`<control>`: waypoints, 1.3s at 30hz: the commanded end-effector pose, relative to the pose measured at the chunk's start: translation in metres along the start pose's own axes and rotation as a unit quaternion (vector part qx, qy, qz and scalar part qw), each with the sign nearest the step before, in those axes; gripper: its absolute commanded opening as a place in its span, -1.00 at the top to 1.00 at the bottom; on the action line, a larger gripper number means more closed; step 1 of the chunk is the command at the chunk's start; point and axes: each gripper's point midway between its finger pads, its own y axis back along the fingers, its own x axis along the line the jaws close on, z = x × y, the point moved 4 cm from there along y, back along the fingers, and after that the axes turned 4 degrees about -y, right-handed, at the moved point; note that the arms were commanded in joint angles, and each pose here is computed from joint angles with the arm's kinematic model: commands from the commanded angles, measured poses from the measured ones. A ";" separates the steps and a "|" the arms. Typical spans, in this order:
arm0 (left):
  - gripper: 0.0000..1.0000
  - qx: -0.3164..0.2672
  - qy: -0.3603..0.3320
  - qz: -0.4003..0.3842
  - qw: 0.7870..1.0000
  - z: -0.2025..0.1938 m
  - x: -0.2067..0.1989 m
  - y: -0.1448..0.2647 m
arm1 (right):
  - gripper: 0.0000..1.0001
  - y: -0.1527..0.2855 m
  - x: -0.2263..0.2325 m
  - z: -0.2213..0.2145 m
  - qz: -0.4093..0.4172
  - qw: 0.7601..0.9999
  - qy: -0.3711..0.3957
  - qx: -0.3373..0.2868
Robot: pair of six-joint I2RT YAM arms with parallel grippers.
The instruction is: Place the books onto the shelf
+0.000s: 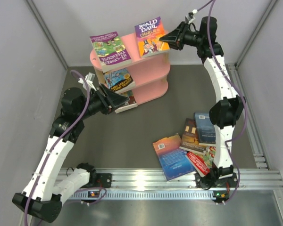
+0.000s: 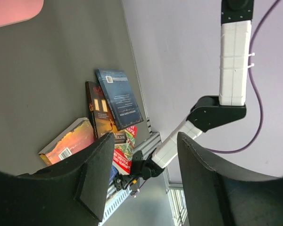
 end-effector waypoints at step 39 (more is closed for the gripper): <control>-0.15 0.008 0.003 0.022 1.000 -0.005 0.014 -0.005 | -0.58 0.049 0.049 0.007 -0.249 0.906 0.254 -0.229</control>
